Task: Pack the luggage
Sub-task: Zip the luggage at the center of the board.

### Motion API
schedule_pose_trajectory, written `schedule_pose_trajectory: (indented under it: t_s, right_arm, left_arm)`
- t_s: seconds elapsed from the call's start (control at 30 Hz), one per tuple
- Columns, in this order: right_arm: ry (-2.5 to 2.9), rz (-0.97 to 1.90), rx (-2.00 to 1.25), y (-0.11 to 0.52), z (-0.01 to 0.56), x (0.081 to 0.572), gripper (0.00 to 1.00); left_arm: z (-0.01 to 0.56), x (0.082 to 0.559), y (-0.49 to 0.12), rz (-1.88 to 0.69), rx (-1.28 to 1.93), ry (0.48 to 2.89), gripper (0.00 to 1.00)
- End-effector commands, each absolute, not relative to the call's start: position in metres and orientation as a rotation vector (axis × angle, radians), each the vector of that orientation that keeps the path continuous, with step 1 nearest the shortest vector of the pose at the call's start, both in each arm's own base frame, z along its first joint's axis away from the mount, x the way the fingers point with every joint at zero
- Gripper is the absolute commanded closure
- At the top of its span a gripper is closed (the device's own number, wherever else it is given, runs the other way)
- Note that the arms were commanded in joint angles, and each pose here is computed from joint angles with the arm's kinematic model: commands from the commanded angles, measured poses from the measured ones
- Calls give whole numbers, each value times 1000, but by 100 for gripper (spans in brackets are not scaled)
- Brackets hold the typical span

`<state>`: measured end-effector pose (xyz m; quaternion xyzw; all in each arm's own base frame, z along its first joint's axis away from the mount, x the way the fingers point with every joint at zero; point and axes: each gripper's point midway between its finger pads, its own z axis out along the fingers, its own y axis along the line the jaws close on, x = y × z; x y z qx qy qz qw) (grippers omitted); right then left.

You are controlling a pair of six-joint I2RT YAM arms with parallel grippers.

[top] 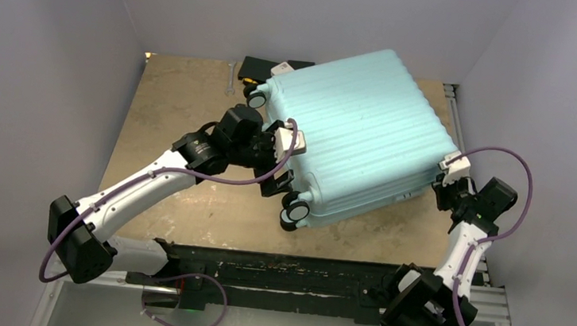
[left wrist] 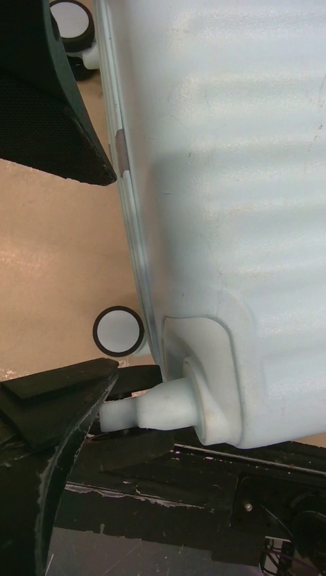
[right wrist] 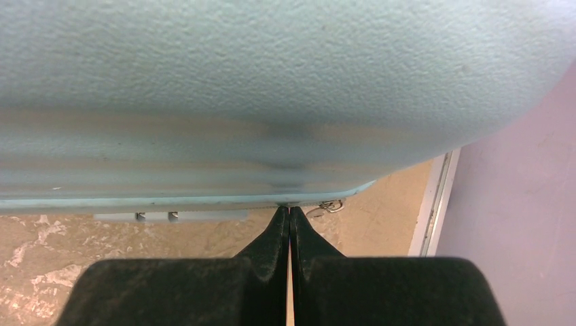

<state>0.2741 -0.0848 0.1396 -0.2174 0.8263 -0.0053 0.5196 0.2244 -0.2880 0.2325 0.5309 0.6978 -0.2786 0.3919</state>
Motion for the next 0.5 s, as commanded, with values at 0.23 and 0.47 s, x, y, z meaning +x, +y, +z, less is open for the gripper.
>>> schedule_pose_trajectory:
  t_s: [0.23,0.47]
  right_arm:
    - [1934,-194,-419,-111,164,279,100]
    - [1894,-305,-340,-124,177,277,100]
  left_arm:
    - [256,220,-314,-816,1307,1626,1]
    - [247,220,-322,-807,1301,1645,1]
